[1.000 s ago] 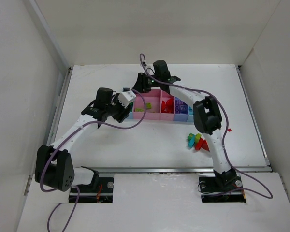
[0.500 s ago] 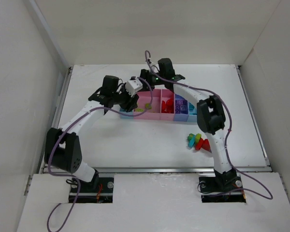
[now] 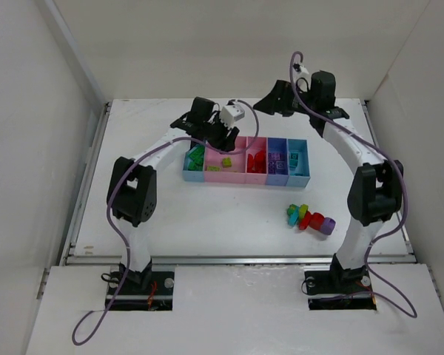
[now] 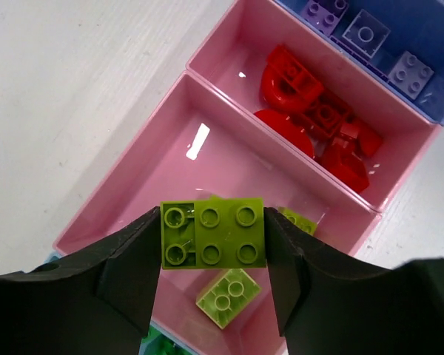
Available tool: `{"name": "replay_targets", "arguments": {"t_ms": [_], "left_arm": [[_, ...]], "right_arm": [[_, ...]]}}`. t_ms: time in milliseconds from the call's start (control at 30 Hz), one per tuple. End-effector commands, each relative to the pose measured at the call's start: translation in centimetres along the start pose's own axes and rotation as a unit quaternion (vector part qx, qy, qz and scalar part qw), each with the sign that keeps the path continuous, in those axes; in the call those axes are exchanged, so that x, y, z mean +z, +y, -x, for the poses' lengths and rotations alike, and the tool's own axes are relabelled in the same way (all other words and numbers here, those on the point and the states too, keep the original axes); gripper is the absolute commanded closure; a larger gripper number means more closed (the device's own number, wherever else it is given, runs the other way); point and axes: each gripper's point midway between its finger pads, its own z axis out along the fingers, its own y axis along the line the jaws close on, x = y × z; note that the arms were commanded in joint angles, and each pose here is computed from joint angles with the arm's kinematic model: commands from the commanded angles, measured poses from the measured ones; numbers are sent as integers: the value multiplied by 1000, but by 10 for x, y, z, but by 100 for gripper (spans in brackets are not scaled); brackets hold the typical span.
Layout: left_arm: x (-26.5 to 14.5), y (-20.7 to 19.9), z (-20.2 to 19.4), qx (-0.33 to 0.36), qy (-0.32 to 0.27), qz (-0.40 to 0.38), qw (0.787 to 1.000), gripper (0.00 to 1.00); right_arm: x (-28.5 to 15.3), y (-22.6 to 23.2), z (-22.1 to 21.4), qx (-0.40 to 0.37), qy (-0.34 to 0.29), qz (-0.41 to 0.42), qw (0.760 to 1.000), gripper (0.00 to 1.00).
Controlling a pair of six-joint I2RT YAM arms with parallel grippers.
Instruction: Sort the legos into containers by color
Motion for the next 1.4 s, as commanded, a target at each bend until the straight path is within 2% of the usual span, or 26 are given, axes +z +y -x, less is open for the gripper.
{"name": "replay_targets", "arguments": {"t_ms": [0,33,133,167,200,233,267,300,400,500,533,667,700,733,800,867,933,967,1000,1100,1167,1267,1367], "left_arm": [[-7,1,12,-7,3,1,1000,48],[-9,-1,10,-8,5,1,1000,42],[-15,-3,7,17,0,2,1000,35],[-15,-7,10,28,-6,1,1000,31],[-17,-8,8,32,-4,0,999,29],[-20,-9,11,36,-11,3,999,29],[-20,-8,7,38,-5,6,999,28],[-18,-8,1,41,0,4,999,28],[-24,-9,-1,55,2,9,998,28],[-36,-11,6,76,-8,13,997,33],[-39,-11,10,94,-12,16,995,33],[-55,-16,10,130,-13,17,991,42],[-61,-19,10,148,-15,13,989,44],[-61,-27,7,162,-13,6,987,45],[-69,-40,11,200,-18,-1,980,45],[-65,-66,5,265,-13,-30,964,45],[-63,-89,4,311,-21,-57,948,43],[-61,-112,8,353,-41,-92,930,42],[-58,-125,7,372,-50,-115,920,37],[-38,-171,6,422,-75,-193,883,30],[-14,-187,2,433,-75,-218,872,26],[10,-217,15,449,-98,-248,853,24],[33,-234,17,465,-140,-264,833,17]], "right_arm": [[-2,-14,-13,-6,-1,-31,1000,0],[-5,-17,-14,-2,-3,-44,999,0],[-22,-29,-6,-26,-18,-116,993,0],[-30,-44,-1,-33,-28,-168,985,0],[-37,-52,-14,-30,-5,-205,978,0],[-50,-52,-1,-61,-13,-234,970,0],[-55,-55,-5,-71,-5,-264,962,0],[-66,-62,1,-86,-15,-319,944,0],[-106,-71,3,-93,-21,-411,907,0],[-142,-59,6,-107,-42,-456,883,0],[-155,-54,7,-123,-51,-493,860,0],[-197,-30,6,-174,-68,-573,798,0],[-205,-28,5,-178,-66,-579,793,0],[-205,-25,6,-178,-68,-572,798,0],[-201,-20,-1,-167,-59,-530,829,0],[-192,-9,-3,-160,-69,-484,858,0],[-201,-4,-2,-156,-91,-476,861,0],[-201,-2,-3,-157,-94,-469,864,0],[-204,-1,-5,-157,-95,-469,864,0],[-209,5,-14,-157,-91,-457,871,0],[-211,12,-21,-158,-87,-439,880,0],[-217,23,-32,-150,-86,-415,893,0],[-223,29,-39,-140,-96,-404,899,0]]}}
